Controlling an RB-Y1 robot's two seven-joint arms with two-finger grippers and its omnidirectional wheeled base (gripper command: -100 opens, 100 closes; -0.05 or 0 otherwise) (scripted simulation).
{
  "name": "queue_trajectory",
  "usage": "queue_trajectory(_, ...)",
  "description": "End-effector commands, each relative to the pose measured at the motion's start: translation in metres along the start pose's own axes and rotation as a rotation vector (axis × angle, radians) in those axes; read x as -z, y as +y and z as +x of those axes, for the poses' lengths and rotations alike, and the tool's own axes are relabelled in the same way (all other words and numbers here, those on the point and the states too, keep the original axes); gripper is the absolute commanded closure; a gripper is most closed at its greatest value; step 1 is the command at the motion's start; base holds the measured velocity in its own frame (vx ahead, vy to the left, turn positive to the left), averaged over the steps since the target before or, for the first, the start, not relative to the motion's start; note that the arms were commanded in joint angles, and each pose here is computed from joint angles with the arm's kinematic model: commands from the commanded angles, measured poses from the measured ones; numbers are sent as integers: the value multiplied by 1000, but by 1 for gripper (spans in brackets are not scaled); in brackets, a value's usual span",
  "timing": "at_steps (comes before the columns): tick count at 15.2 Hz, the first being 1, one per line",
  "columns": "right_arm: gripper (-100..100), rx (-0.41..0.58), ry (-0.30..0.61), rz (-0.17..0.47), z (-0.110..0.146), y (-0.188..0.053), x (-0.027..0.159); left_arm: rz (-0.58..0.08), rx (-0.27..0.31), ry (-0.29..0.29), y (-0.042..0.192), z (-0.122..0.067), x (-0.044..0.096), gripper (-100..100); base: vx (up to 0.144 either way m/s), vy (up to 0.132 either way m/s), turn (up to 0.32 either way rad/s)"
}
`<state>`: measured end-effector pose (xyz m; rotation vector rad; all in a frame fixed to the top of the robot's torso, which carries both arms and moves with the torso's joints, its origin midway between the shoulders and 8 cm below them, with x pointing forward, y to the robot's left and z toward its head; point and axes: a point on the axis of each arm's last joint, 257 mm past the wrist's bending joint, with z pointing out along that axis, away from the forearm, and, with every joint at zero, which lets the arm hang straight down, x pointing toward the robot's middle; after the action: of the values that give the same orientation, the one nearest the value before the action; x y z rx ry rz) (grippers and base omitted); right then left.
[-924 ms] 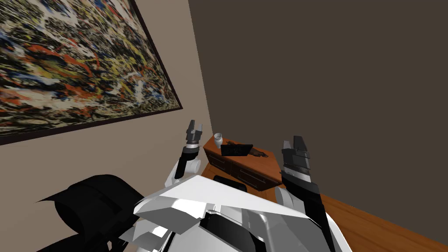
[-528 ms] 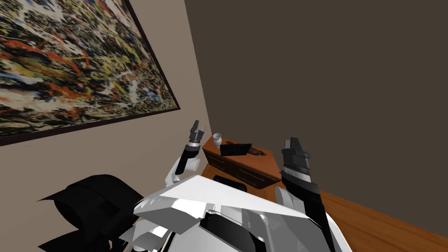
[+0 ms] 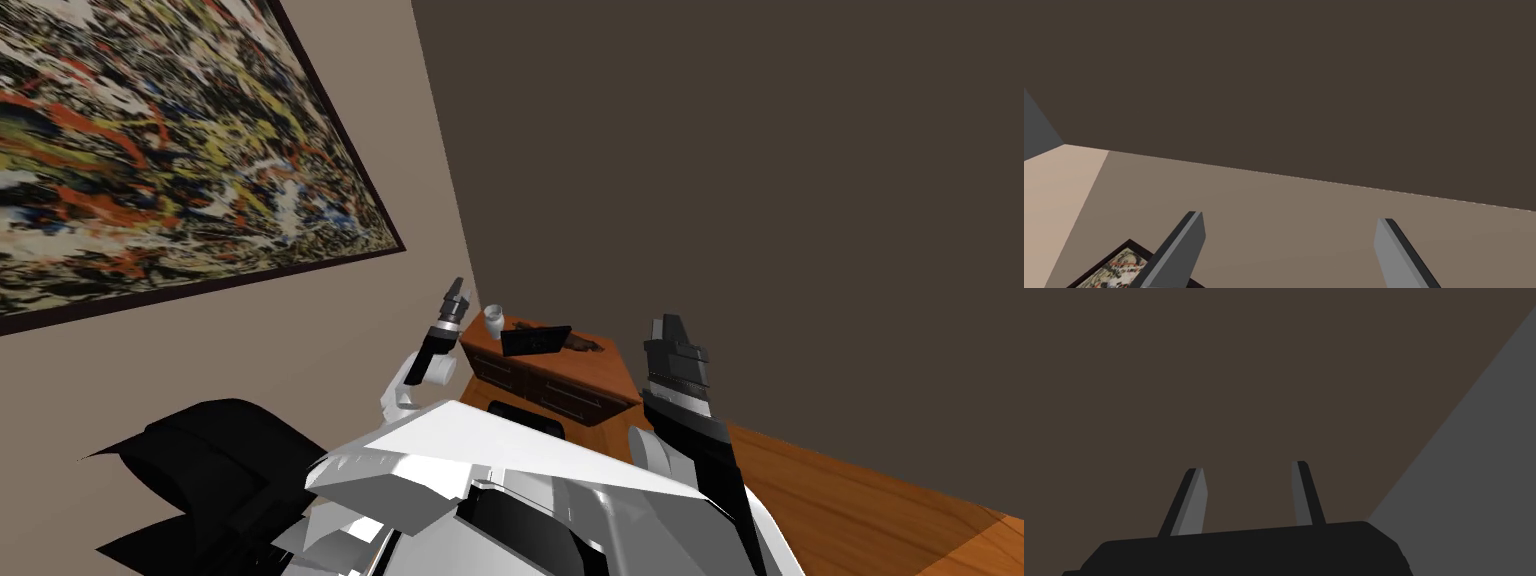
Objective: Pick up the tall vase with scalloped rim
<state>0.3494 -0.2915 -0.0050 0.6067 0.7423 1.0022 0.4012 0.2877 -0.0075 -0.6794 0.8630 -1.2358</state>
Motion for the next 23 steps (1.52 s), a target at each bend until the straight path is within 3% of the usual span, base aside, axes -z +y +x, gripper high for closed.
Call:
queue_trajectory(1,0,0,0,0,0,0,0,-52,-8,7,17,-2,-3,-100,-11,14,-80)
queue_trajectory(12,0,0,0,0,0,0,0,-267,-35,10,88,-15,-12,-100,-13,17,-95)
queue_trajectory(23,0,0,0,0,0,0,0,-472,-55,-14,149,-34,-10,-100,-15,17,-93)
